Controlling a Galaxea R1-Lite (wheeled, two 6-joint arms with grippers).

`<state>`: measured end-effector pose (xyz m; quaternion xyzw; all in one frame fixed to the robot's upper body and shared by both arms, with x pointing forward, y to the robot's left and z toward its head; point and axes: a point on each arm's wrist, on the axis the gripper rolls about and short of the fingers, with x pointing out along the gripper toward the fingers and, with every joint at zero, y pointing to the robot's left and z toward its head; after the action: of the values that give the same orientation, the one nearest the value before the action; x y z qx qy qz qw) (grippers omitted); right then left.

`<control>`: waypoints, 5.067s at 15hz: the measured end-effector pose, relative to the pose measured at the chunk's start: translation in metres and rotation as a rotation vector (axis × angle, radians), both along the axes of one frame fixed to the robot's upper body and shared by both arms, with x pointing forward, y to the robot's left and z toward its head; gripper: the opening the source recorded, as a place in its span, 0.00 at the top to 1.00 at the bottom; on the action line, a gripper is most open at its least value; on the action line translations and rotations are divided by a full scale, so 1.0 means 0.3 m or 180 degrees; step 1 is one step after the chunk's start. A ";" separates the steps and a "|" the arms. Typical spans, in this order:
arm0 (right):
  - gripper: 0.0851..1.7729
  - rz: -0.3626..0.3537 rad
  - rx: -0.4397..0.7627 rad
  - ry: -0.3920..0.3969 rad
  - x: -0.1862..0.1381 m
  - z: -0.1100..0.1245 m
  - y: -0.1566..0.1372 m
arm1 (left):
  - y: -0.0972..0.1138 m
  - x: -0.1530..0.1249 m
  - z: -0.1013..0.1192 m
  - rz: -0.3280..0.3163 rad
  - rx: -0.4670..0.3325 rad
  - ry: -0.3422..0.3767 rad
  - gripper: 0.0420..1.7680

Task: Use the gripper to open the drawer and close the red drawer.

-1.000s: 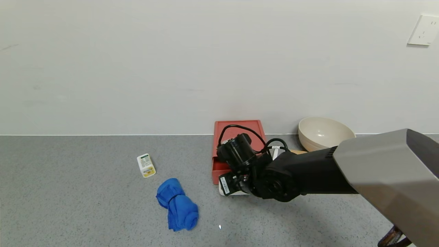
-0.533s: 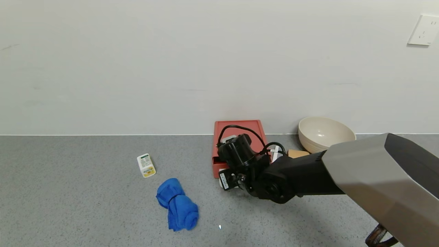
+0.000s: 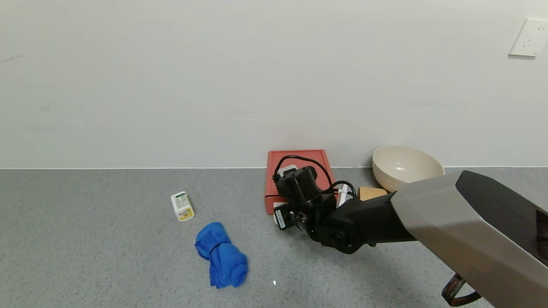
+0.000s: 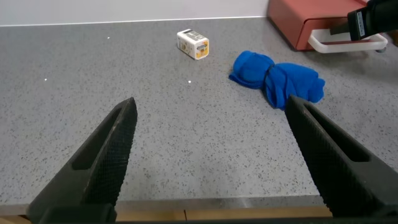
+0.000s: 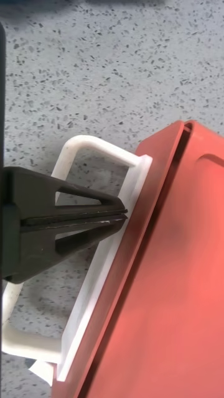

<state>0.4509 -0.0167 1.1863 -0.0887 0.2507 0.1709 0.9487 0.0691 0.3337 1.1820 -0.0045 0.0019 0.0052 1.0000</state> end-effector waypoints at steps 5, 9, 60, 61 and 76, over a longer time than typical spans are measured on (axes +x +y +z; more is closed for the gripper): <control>0.98 -0.0005 -0.0014 -0.0009 0.010 -0.016 -0.002 | 0.000 0.000 0.000 0.0000 0.0000 0.0001 0.03; 0.98 0.0014 -0.0014 0.0013 0.001 -0.007 -0.004 | 0.000 0.000 0.000 -0.0001 0.0000 0.0001 0.03; 0.07 -0.1273 0.0394 -0.1580 -1.327 0.518 -1.051 | 0.000 0.000 0.000 -0.0001 0.0000 0.0001 0.03; 0.07 -0.1301 0.0374 -0.1550 -1.357 0.507 -1.047 | 0.000 0.000 0.000 0.0000 0.0000 0.0000 0.03; 0.04 -0.0940 0.0441 -0.1978 -1.400 0.289 -1.064 | 0.000 0.000 0.000 0.0000 0.0000 0.0000 0.03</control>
<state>0.0308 -0.3358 1.2729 -0.0348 -0.0521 0.0133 0.9979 0.0691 0.3337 1.1820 -0.0045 0.0019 0.0052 1.0000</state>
